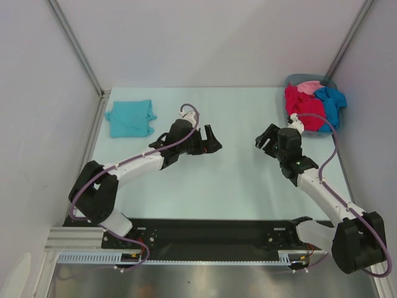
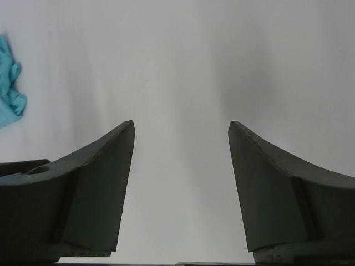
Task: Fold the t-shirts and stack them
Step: Grab the tshirt from the pile
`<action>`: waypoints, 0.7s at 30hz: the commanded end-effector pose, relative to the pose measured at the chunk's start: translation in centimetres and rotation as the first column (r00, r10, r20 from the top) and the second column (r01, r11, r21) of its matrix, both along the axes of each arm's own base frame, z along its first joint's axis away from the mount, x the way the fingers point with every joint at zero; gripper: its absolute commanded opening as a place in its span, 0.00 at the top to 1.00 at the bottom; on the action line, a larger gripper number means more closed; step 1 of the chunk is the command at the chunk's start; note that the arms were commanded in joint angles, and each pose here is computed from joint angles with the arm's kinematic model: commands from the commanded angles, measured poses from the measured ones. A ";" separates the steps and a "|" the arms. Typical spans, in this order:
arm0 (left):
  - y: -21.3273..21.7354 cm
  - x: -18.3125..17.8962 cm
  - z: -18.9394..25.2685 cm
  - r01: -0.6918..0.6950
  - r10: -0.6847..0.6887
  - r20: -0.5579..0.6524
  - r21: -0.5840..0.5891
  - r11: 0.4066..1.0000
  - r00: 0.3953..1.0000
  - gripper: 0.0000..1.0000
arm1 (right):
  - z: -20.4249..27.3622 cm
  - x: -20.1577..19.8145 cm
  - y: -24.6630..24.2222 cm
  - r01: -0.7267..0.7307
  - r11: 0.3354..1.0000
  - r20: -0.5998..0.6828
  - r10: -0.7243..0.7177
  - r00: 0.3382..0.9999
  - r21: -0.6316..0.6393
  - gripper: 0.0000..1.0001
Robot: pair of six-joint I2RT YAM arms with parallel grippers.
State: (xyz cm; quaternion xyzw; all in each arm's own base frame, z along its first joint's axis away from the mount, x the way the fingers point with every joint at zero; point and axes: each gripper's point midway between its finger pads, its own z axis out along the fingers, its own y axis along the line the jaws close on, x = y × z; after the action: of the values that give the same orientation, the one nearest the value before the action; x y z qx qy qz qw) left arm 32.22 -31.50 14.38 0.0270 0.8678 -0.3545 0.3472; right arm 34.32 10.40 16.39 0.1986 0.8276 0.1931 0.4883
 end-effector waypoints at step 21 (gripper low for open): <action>-0.4 -4.8 1.2 0.067 -0.070 -0.014 -0.123 0.990 0.997 0.00 | -3.2 10.7 -21.6 0.633 0.764 -0.097 -0.645 0.758 -0.128 0.29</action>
State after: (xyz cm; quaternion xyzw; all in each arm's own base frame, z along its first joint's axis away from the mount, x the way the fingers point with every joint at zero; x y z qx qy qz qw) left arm 28.41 -31.63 13.41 0.0277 0.8642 -0.3920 0.3142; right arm 43.11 -9.29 12.50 0.4405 0.7687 -0.0594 0.4599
